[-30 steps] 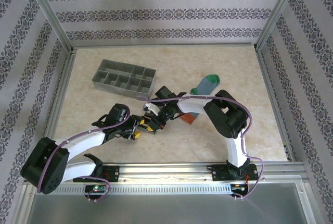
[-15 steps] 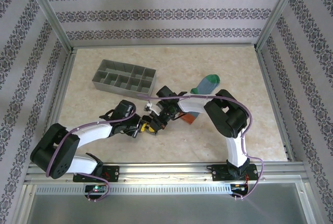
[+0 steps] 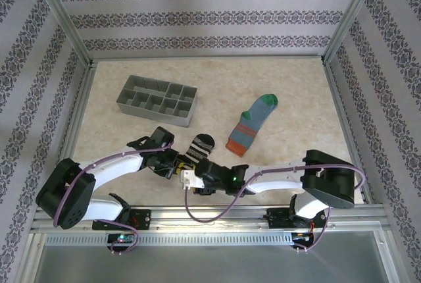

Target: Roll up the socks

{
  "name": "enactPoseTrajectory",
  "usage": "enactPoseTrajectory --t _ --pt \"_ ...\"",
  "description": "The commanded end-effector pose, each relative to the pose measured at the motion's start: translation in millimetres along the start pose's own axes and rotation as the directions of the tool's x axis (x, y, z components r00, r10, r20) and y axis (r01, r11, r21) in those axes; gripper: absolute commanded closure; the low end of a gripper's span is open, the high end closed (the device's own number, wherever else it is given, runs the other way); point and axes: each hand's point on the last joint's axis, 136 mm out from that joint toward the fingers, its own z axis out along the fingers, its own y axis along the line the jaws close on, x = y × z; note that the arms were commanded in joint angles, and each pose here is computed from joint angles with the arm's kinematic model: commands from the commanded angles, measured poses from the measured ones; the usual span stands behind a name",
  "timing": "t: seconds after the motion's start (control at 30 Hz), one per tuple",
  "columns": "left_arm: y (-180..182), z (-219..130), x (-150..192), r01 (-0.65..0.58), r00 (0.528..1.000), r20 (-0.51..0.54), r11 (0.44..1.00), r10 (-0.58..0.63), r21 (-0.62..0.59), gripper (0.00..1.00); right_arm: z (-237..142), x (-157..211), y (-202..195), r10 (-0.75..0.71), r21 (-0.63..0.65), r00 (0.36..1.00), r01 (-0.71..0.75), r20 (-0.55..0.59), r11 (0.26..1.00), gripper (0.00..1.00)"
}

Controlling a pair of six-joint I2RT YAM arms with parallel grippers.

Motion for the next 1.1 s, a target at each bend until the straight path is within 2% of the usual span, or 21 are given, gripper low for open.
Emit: enactPoseTrajectory --t 0.0,0.23,0.3,0.37,0.5,0.53,0.57,0.67,0.73,0.87,0.97,1.07 --pt "60.0 5.0 -19.3 0.092 0.992 0.104 0.970 -0.070 -0.226 1.00 7.2 -12.5 -35.3 -0.099 0.226 0.993 0.111 -0.063 0.968 0.44" --pt "57.5 6.5 -17.7 0.085 0.993 0.093 0.971 -0.065 -0.224 1.00 32.8 -10.3 -35.4 -0.139 0.227 0.982 0.166 -0.128 0.960 0.48" --pt "56.8 6.5 -17.4 0.083 0.994 0.091 0.972 -0.065 -0.221 1.00 39.5 -4.9 -33.5 -0.129 0.206 0.981 0.157 -0.146 0.966 0.57" --pt "56.8 5.3 -17.0 0.081 0.994 0.089 0.973 -0.063 -0.218 1.00 46.7 8.0 -31.6 -0.094 0.181 0.977 0.129 -0.190 0.975 0.73" --pt "50.3 -1.6 -16.0 0.069 0.994 0.090 0.982 -0.054 -0.174 0.98 53.0 42.1 -25.7 0.007 0.134 0.959 0.032 -0.282 0.990 0.92" --pt "48.3 -3.9 -15.5 0.068 0.995 0.088 0.985 -0.055 -0.158 0.91 52.9 49.9 -21.7 0.028 0.110 0.954 0.005 -0.298 0.994 0.96" --pt "43.9 -7.3 -14.2 0.065 0.995 0.083 0.990 -0.054 -0.129 0.79 52.3 57.7 -15.7 0.053 0.071 0.949 -0.032 -0.311 0.997 1.00" --pt "36.0 -21.0 -13.4 0.071 0.994 0.087 0.996 -0.066 -0.056 0.50 49.4 73.2 3.4 0.116 -0.054 0.937 -0.142 -0.329 0.988 1.00" --pt "33.1 -32.3 -15.2 0.080 0.992 0.097 0.997 -0.078 -0.021 0.37 47.3 79.0 14.9 0.183 -0.147 0.924 -0.243 -0.335 0.959 1.00" --pt "34.9 -53.3 -22.7 0.083 0.988 0.128 0.997 -0.083 0.005 0.32 43.3 86.2 27.1 0.319 -0.268 0.878 -0.423 -0.356 0.866 1.00" --pt "35.2 -63.3 -29.3 0.066 0.985 0.157 0.998 -0.069 0.023 0.32 41.8 88.2 31.3 0.396 -0.326 0.839 -0.518 -0.373 0.791 1.00" --pt "21.0 -66.7 -29.8 0.012 0.987 0.162 0.996 -0.026 0.085 0.35 41.3 92.8 33.5 0.443 -0.357 0.800 -0.584 -0.403 0.729 1.00"
